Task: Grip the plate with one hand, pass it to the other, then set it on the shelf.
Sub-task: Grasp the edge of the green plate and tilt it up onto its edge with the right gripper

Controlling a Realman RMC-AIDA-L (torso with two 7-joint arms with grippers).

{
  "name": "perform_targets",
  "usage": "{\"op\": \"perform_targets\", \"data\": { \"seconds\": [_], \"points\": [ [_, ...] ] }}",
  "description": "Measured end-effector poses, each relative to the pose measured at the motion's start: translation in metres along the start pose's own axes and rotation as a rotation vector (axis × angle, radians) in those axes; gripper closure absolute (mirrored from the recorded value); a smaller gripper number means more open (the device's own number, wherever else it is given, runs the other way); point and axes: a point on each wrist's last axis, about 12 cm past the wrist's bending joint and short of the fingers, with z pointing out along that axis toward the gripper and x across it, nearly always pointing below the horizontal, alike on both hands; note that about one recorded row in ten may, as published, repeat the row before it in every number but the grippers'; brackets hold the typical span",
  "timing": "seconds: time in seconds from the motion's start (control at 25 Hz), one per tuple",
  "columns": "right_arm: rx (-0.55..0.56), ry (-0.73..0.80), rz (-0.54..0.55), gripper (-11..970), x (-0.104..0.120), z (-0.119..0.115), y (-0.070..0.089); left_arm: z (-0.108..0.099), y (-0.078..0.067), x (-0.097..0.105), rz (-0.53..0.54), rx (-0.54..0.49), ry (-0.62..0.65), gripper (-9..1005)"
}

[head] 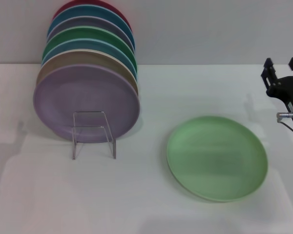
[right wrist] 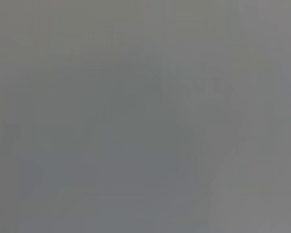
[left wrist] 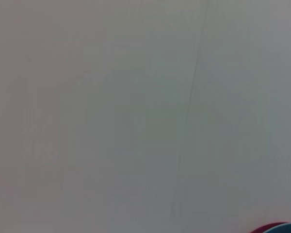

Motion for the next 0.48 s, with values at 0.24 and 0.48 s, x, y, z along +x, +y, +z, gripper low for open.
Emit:
{"op": "perform_targets", "data": {
  "seconds": [0.24,0.48],
  "points": [
    [-0.06,0.198,0.055,373,-0.01,0.015,-0.004,0.001,-0.001,0.0,0.001,0.001,-0.002,213],
    [-0.107,0.417,0.069,373,-0.039,0.024,-0.023,0.003,-0.002,0.0,-0.002,0.004,-0.002,213]
  ]
}}
